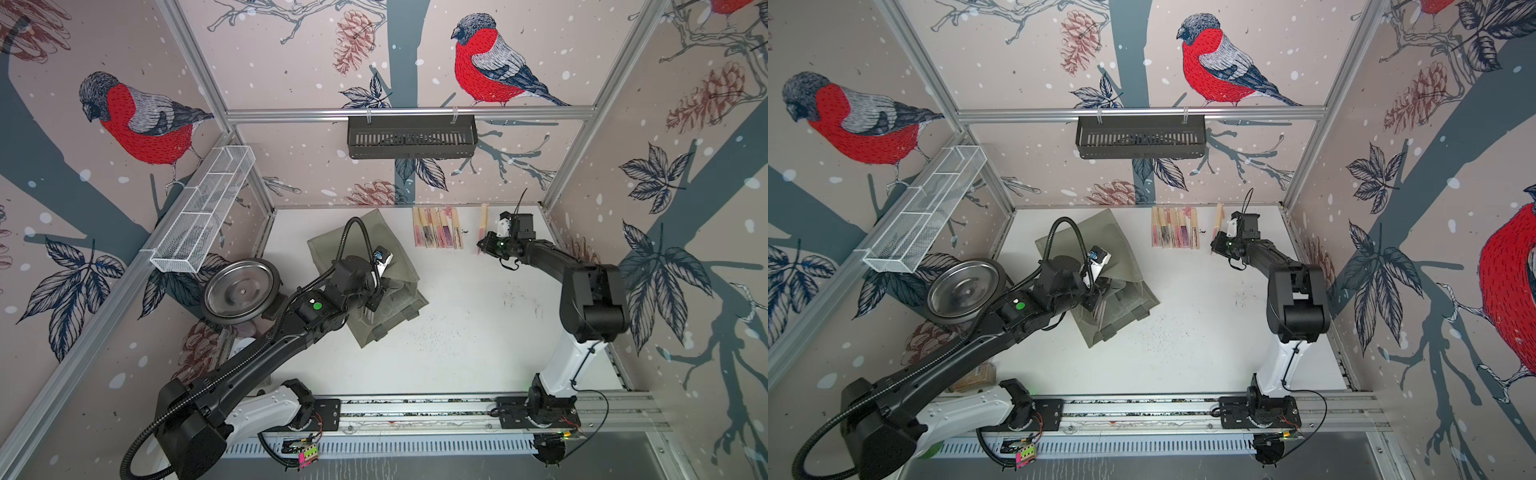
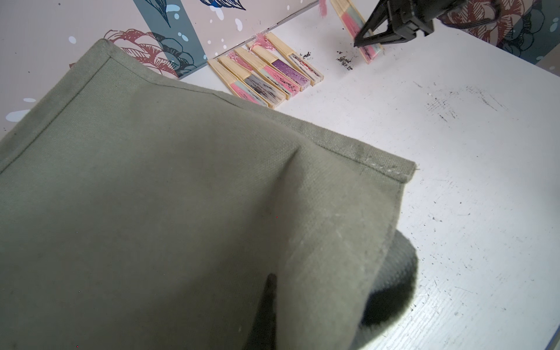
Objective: Take out the folding fans from the tote bags
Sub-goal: Place the folding fan at the center of the board.
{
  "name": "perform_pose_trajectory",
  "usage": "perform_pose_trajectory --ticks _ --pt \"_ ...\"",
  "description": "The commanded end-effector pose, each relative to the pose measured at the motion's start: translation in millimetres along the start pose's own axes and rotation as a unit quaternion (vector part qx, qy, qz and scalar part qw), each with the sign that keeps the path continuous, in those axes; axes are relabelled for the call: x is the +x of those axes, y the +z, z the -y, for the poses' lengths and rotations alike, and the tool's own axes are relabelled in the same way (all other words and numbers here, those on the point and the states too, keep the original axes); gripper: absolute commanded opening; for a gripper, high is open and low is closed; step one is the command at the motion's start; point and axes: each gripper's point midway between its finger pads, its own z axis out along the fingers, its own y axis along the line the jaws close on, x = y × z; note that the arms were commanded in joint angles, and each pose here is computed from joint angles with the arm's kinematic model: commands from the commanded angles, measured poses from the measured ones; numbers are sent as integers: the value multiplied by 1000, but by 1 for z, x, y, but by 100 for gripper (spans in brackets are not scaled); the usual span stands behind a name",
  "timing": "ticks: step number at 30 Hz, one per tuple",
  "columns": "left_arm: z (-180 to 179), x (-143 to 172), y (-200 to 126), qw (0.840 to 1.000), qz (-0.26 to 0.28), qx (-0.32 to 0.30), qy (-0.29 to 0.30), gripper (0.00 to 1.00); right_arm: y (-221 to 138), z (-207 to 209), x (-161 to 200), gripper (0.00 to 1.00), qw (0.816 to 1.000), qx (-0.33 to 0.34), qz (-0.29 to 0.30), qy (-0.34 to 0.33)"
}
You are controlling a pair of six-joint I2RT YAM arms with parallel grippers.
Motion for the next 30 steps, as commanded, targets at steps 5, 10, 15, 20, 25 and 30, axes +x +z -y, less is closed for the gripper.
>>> perform_pose_trajectory --ticks 5,10,15,20,25,30 --pt "1 -9 -2 1000 18 2 -1 0 54 11 -9 6 997 -26 -74 -14" --pt "1 -9 -1 1000 16 1 -1 0 82 16 -6 6 991 -42 -126 -6" --pt "0 -8 -1 1000 15 -1 -1 0 88 14 -6 6 990 -58 -131 -6" --pt "0 -7 -1 1000 13 -1 0 0 93 11 2 8 986 -74 -150 6" --pt "0 -7 0 1000 12 -3 0 0 93 6 5 14 984 -92 -153 23" --pt "-1 -6 0 1000 10 -5 0 0 92 12 7 25 984 -80 -153 30"
